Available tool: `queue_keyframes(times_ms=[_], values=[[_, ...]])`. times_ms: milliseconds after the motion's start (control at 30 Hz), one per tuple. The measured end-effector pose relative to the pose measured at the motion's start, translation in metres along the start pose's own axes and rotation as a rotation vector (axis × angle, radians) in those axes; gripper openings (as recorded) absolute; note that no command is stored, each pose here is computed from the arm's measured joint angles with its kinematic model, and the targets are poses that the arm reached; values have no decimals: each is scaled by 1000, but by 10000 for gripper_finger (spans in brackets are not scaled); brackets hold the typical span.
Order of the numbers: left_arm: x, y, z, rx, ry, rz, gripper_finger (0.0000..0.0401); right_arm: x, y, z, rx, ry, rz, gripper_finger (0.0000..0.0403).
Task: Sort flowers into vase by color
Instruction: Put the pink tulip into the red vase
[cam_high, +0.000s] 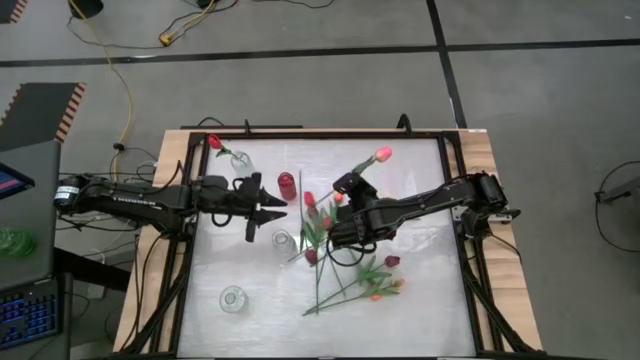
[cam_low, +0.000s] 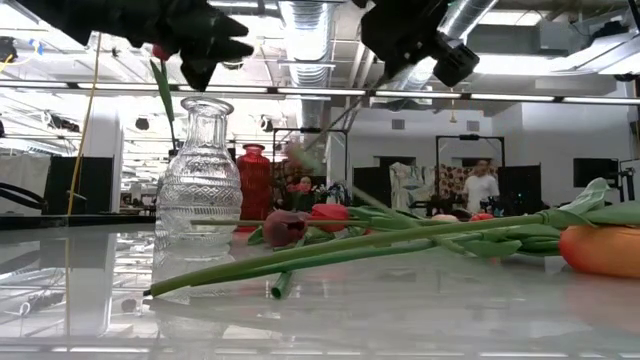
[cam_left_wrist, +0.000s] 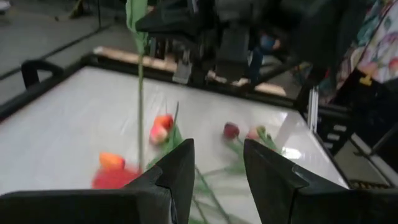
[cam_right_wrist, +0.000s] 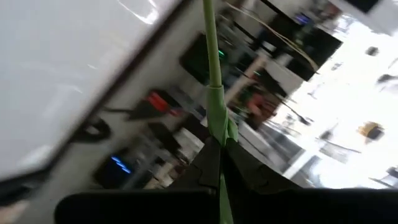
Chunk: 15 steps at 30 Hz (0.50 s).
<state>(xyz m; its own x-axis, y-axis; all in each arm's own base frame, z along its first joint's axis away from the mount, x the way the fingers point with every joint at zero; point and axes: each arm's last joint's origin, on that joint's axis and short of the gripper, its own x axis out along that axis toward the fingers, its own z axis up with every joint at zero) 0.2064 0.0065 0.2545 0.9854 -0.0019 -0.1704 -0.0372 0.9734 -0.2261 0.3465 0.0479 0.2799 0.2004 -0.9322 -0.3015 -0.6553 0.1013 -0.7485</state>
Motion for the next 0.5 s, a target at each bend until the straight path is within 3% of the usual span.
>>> queue_keyframes(times_ms=[500], values=[[-3,-1,24,8,-272,102,125,0,-16,11,-50,32,-117,38]])
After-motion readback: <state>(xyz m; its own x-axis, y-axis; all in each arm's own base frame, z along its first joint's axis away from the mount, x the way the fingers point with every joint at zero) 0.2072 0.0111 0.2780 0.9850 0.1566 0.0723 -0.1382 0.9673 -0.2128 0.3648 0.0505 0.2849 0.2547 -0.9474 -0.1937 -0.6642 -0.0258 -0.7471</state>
